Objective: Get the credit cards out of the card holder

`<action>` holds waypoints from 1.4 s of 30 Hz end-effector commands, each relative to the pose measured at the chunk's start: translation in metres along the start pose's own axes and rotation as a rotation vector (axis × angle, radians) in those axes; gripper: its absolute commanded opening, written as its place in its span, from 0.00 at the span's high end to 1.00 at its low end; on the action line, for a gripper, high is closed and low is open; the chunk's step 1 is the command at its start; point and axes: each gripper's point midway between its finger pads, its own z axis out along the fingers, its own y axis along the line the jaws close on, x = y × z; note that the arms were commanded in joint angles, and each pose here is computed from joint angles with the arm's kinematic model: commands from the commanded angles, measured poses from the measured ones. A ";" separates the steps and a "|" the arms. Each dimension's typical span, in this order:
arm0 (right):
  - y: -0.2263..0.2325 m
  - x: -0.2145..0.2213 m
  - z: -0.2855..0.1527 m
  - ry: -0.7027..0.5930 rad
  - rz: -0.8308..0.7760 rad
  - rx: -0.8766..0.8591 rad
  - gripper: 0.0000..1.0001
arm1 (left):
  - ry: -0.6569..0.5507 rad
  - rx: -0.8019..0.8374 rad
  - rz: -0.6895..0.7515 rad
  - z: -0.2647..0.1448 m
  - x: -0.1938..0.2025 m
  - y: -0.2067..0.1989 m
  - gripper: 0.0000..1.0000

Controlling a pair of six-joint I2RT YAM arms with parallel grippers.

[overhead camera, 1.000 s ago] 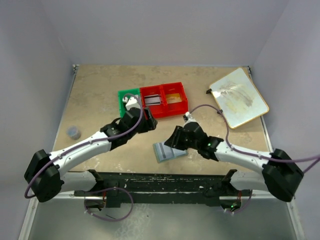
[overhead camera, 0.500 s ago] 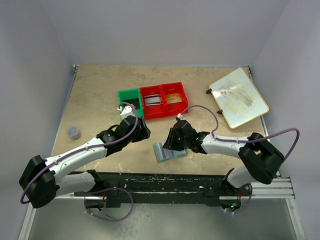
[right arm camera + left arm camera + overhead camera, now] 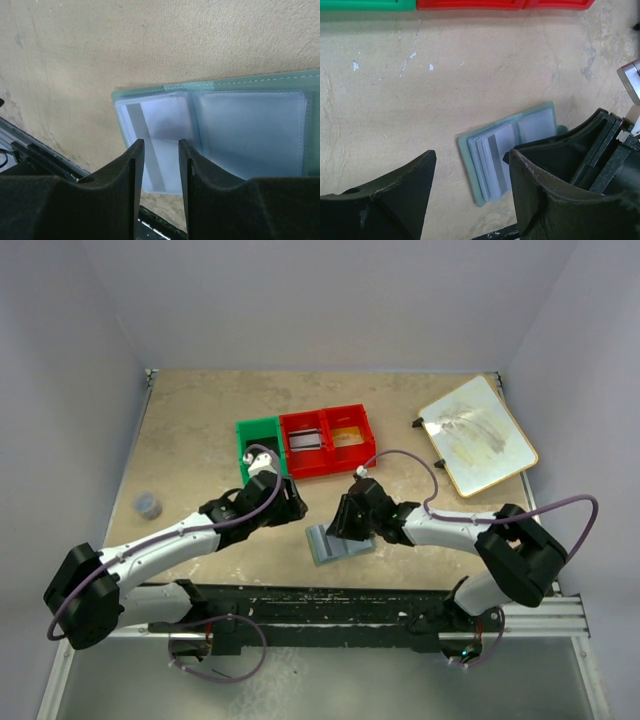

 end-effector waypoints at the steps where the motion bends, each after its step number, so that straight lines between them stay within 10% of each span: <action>1: -0.026 0.014 0.002 0.032 0.012 0.071 0.62 | 0.004 0.097 0.011 -0.001 -0.006 -0.025 0.42; 42: -0.040 0.008 -0.007 -0.014 0.115 0.042 0.67 | 0.129 0.243 0.022 0.007 0.041 -0.070 0.42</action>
